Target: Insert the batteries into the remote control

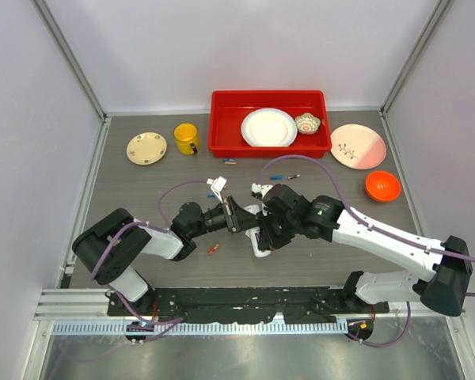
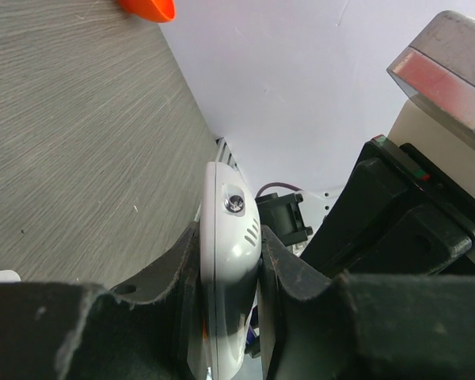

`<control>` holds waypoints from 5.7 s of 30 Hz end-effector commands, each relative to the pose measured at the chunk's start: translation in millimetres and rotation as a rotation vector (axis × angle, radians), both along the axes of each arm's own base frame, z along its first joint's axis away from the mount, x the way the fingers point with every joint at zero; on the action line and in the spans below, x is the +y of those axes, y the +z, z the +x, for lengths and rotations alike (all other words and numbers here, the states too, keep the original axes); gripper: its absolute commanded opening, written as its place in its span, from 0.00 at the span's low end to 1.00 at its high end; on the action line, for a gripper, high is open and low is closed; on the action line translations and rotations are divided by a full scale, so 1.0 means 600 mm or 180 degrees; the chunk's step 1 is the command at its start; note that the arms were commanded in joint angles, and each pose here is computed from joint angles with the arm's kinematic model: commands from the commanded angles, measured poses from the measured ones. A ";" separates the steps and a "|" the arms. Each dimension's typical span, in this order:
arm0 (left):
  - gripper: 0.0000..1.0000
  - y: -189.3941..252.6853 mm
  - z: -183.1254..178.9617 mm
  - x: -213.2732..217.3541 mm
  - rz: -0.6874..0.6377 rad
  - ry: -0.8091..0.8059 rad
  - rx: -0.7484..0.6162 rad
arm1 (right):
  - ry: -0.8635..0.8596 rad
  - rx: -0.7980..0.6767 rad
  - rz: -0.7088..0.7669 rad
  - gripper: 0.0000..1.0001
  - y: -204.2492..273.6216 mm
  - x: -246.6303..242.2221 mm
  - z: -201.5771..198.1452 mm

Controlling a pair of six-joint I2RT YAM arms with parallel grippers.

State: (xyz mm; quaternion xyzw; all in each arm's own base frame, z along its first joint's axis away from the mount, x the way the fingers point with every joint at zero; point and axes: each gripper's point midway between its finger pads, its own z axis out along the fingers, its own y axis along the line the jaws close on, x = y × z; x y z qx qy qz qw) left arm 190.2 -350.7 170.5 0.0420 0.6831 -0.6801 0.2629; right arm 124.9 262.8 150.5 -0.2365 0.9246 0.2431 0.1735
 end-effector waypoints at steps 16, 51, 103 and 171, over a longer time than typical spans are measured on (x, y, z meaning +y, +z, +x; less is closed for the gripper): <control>0.00 0.158 -0.048 -0.009 -0.0891 -0.0190 -0.0801 | -0.0245 -0.0327 0.0357 0.01 0.044 0.054 0.053; 0.00 0.147 -0.040 -0.009 -0.0859 -0.0100 -0.0705 | -0.0303 -0.0255 0.0366 0.27 0.045 0.049 0.047; 0.00 0.174 -0.010 0.020 -0.0973 -0.0218 -0.0489 | -0.1237 -0.1467 0.1646 0.66 0.192 -0.060 0.080; 0.00 0.218 -0.041 0.022 -0.1080 -0.0689 -0.0510 | -0.0462 -0.0385 0.2372 0.48 0.109 0.026 0.023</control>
